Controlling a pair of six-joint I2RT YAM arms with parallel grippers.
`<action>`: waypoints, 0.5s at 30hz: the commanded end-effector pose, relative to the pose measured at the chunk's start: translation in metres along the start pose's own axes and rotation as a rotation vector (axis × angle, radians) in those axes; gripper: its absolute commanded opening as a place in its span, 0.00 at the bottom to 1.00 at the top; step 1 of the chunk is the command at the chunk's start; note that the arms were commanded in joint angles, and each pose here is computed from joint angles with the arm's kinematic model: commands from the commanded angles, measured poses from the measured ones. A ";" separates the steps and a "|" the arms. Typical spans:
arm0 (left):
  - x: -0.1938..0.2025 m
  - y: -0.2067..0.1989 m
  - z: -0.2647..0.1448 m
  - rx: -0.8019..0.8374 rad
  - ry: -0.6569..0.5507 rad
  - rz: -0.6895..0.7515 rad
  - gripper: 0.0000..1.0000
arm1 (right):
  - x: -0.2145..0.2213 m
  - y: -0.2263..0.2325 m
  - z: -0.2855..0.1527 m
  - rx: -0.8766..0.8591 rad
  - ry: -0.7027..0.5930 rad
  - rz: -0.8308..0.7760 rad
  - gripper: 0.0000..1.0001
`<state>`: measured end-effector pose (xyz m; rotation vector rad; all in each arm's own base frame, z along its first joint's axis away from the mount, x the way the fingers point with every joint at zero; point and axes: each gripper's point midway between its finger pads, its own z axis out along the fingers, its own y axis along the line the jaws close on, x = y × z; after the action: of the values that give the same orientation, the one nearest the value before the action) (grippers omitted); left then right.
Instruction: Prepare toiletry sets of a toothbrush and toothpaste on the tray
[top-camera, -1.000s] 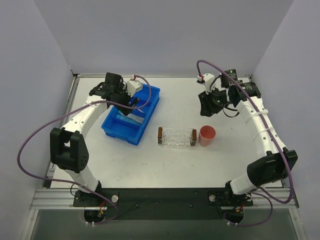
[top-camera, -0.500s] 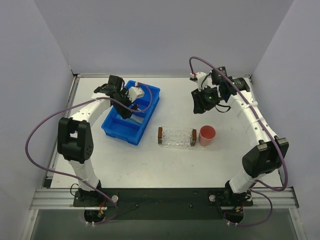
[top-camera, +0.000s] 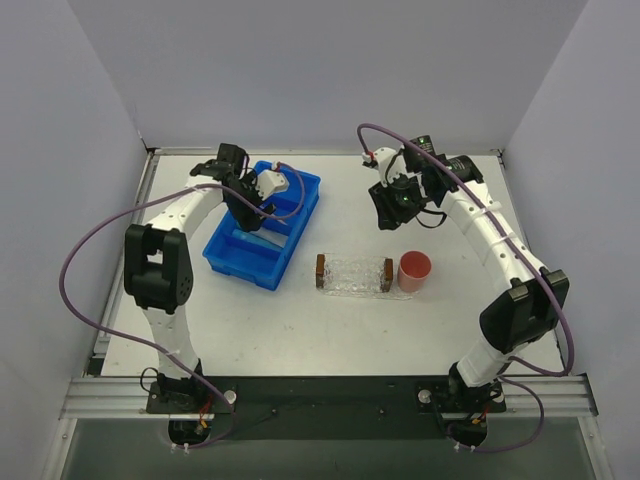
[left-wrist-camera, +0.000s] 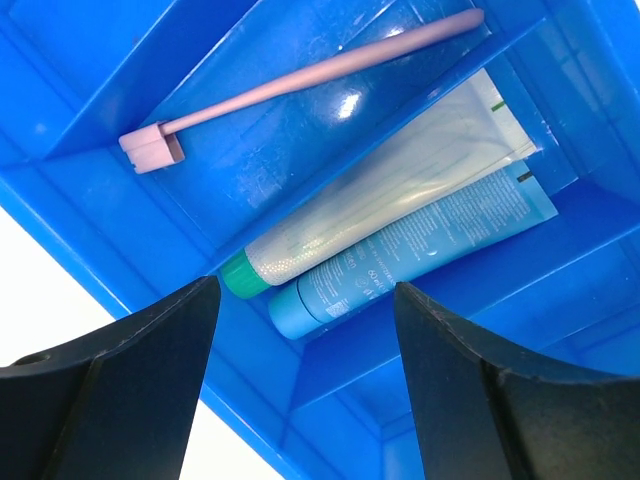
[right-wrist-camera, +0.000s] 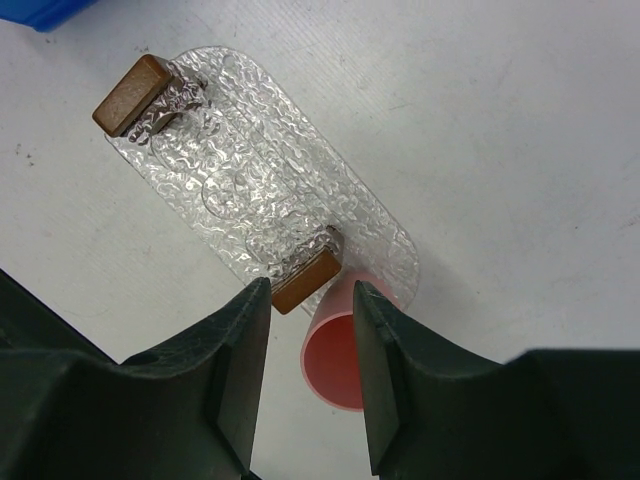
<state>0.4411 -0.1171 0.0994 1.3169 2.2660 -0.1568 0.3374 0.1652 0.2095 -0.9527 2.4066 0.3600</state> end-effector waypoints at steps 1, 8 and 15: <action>-0.006 0.002 -0.010 0.050 -0.012 0.075 0.80 | -0.006 -0.007 -0.001 0.015 -0.004 -0.020 0.34; 0.002 -0.010 -0.013 0.132 0.033 0.106 0.80 | -0.004 -0.003 0.002 -0.007 -0.010 -0.012 0.34; 0.012 -0.011 0.000 0.145 0.071 0.107 0.80 | -0.003 -0.003 0.001 -0.013 -0.015 -0.021 0.34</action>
<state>0.4259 -0.1138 0.0946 1.5020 2.2771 -0.2210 0.3427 0.1665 0.2052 -0.9653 2.4055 0.3600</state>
